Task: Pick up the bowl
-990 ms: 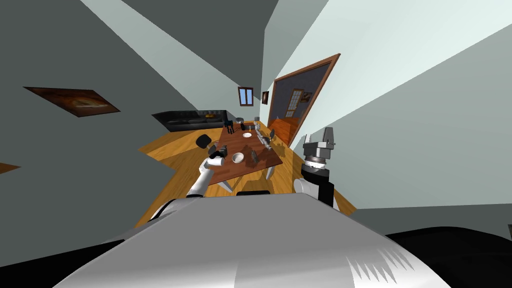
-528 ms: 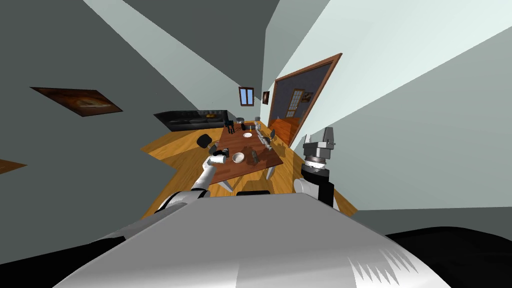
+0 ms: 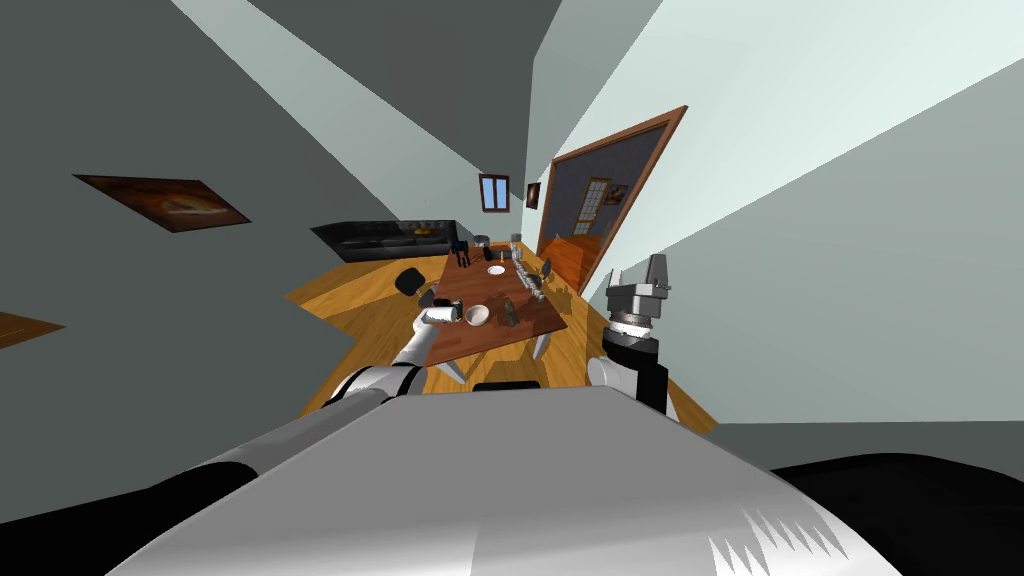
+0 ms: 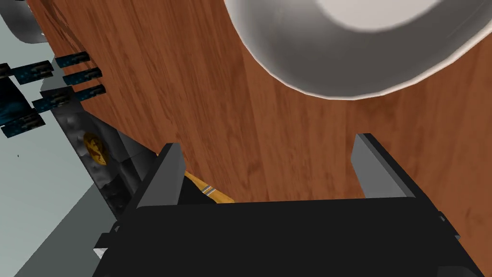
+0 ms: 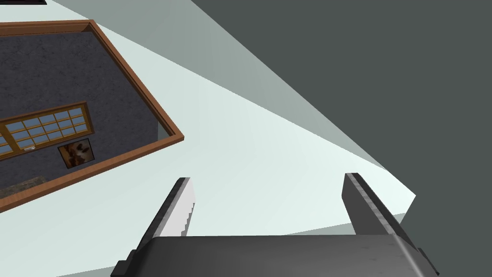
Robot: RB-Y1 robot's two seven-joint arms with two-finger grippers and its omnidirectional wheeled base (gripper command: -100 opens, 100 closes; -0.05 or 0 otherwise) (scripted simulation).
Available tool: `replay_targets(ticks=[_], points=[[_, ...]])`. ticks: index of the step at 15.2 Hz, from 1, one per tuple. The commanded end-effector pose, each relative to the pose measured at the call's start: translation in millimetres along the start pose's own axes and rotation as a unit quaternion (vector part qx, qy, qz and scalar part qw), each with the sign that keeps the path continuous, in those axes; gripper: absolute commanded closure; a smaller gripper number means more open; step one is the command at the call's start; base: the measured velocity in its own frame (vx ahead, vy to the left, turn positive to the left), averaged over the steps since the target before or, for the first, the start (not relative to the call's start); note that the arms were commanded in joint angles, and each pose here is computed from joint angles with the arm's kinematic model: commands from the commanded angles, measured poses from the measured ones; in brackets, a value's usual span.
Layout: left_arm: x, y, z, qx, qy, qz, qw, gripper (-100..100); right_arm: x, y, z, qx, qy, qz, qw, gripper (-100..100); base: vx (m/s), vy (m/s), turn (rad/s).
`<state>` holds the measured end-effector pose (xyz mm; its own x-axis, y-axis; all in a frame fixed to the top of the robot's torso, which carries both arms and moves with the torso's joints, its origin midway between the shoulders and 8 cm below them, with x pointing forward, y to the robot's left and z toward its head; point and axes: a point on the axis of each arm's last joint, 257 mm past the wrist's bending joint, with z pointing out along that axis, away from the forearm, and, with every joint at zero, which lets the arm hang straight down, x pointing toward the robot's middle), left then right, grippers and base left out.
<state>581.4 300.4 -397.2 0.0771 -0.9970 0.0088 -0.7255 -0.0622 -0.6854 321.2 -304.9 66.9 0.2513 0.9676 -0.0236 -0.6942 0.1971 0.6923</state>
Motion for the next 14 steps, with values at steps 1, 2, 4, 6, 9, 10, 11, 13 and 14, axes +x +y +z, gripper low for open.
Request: replay_targets(ticks=[1,2,4,6,9,10,11,13,14], points=[[1.1,9.4,0.2,-0.018,0.001,-0.001,0.9998,-100,0.0,0.0,0.0,0.0,0.0,0.0,1.0,0,0.0,0.0,0.0],[9.9,17.0,3.5,-0.042,0.007,-0.004,0.9991,-100,0.0,0.0,0.0,0.0,0.0,0.0,1.0,0,0.005,-0.004,0.021],[9.8,21.6,3.1,-0.051,0.007,-0.004,0.9987,-100,0.0,0.0,0.0,0.0,0.0,0.0,1.0,0,0.005,-0.005,0.009],[18.7,33.3,4.3,-0.082,0.012,-0.006,0.9965,-100,0.0,0.0,0.0,0.0,0.0,0.0,1.0,0,0.008,-0.007,0.012],[27.7,44.1,4.2,-0.112,0.018,-0.007,0.9935,-100,0.0,0.0,0.0,0.0,0.0,0.0,1.0,0,0.011,-0.009,0.009],[36.7,52.6,3.3,-0.136,0.023,-0.008,0.9903,-100,0.0,0.0,0.0,0.0,0.0,0.0,1.0,0,0.009,-0.01,0.011],[36.6,54.2,2.9,-0.14,0.023,-0.008,0.9899,-100,0.0,0.0,0.0,0.0,0.0,0.0,1.0,0,0.011,-0.01,0.006],[45.2,63.3,0.7,-0.165,0.028,-0.008,0.9859,-100,0.0,0.0,0.0,0.0,0.0,0.0,1.0,0,0.013,-0.011,0.007],[54.4,65.1,-2.0,-0.18,0.034,-0.006,0.983,-100,0.0,0.0,0.0,0.0,0.0,0.0,1.0,0,0.017,-0.012,0.008]])
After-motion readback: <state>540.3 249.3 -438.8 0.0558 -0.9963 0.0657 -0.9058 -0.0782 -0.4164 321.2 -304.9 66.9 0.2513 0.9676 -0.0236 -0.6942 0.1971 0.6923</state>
